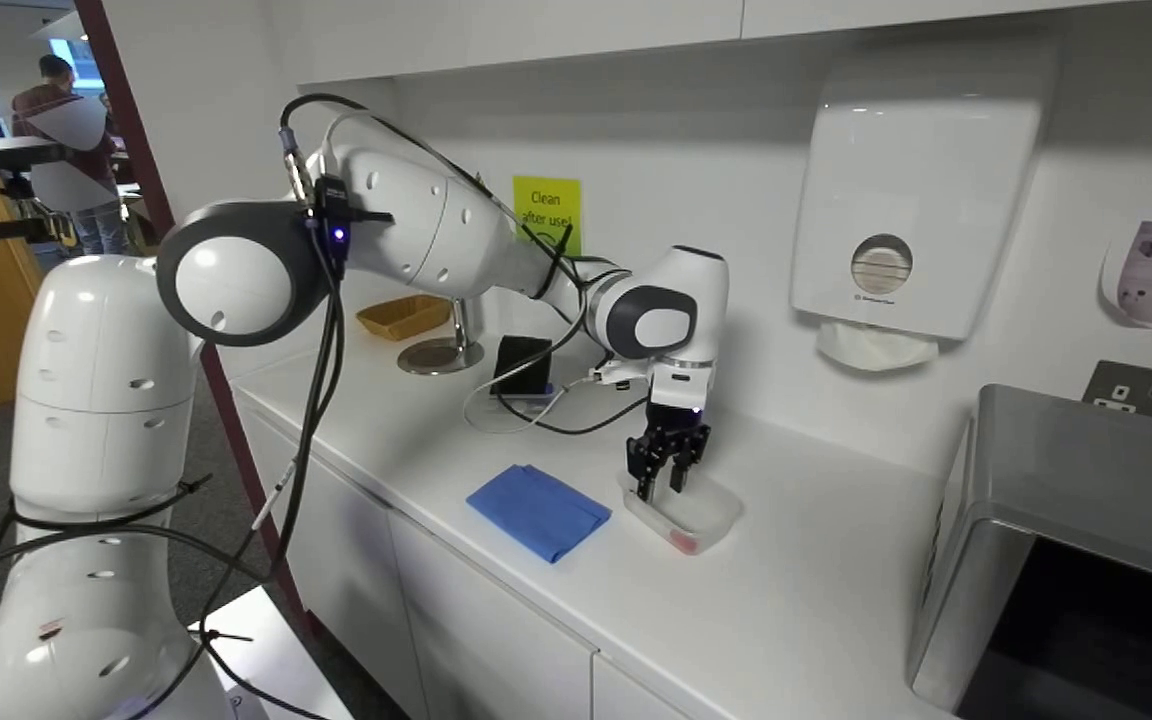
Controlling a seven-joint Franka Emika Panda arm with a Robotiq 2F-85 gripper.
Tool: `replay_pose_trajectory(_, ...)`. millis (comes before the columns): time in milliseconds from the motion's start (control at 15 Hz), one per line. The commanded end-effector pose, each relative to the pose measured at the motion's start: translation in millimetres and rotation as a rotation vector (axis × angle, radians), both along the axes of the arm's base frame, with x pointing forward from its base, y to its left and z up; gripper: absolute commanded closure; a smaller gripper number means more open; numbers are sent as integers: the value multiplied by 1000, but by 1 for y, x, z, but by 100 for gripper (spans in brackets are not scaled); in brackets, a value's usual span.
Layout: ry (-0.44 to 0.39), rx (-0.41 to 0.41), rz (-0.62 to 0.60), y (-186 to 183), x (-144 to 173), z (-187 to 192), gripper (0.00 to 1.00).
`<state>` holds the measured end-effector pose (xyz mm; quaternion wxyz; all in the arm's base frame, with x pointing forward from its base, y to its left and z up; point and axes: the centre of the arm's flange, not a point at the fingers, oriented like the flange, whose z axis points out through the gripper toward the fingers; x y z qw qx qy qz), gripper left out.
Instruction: Remove the marker from the bowl
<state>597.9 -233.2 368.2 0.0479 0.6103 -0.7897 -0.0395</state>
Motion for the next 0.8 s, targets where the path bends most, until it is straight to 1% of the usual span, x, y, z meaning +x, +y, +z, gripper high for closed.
replay_pose_trajectory(0,29,1,6,-6,9,-2,51)
replay_pose_trajectory(133,38,1,5,-6,10,-7,55)
replay_pose_trajectory(200,43,2,5,-6,10,-8,51)
replay_pose_trajectory(333,45,2,4,-8,11,-7,49)
replay_pose_trajectory(667,40,2,-1,-12,11,-3,52)
replay_pose_trajectory(733,37,1,-2,-13,11,-1,51)
